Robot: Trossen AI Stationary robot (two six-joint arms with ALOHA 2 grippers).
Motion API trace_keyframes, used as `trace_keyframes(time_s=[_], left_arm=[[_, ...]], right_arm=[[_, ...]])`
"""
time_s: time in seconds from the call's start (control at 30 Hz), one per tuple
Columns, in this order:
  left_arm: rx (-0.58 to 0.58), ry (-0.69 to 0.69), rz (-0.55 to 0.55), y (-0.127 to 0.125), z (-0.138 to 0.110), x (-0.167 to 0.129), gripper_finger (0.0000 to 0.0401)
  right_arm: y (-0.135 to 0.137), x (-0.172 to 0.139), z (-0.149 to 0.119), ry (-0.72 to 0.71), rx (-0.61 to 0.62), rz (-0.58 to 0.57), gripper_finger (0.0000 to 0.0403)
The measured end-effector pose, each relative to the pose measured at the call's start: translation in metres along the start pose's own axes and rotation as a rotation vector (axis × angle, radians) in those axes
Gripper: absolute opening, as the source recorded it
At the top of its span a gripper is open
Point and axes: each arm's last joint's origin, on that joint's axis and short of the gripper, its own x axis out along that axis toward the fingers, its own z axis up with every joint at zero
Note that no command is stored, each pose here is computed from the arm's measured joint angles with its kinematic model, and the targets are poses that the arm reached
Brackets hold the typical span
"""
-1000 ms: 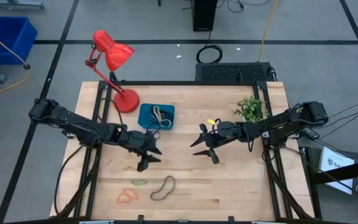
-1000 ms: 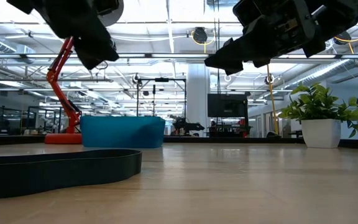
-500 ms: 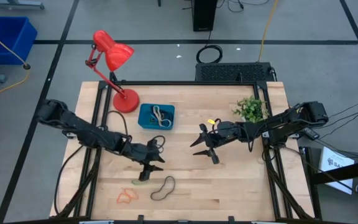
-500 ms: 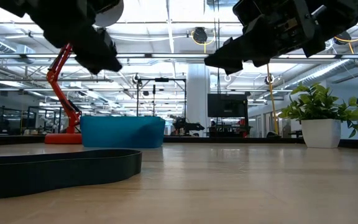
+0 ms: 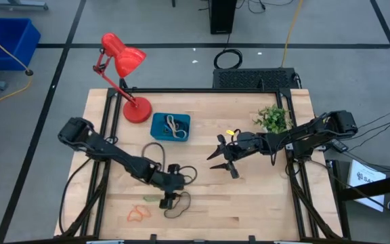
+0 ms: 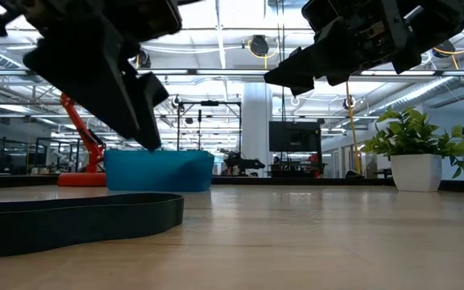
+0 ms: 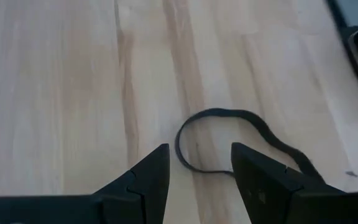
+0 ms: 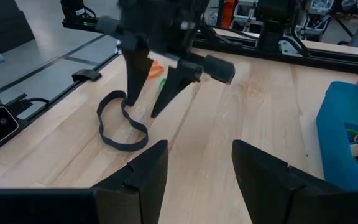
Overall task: Pick and place rubber bands into bin
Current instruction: Put the black rubber band into the blue bin
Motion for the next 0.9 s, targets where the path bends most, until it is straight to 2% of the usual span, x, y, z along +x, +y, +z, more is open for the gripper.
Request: trace_keyframes(time_s=[0.1,0.27,0.57,0.9], left_arm=[[-0.008,0.064,0.02,0.0,0.002,0.011,0.0179],[-0.018,0.068,0.029,-0.002,0.008,0.022,0.0179],[-0.093,0.147,0.083,0.003,-0.006,0.042,0.0179],[-0.135,0.152,0.082,0.006,-0.006,0.044,0.0179]], right_arm=[[0.0,0.0,0.0,0.0,0.0,0.0,0.0175],[0.0,0.0,0.0,0.0,0.0,0.0,0.0172],[0.0,0.0,0.0,0.0,0.0,0.001,0.0175],[0.0,0.0,0.0,0.0,0.0,0.001,0.0175]])
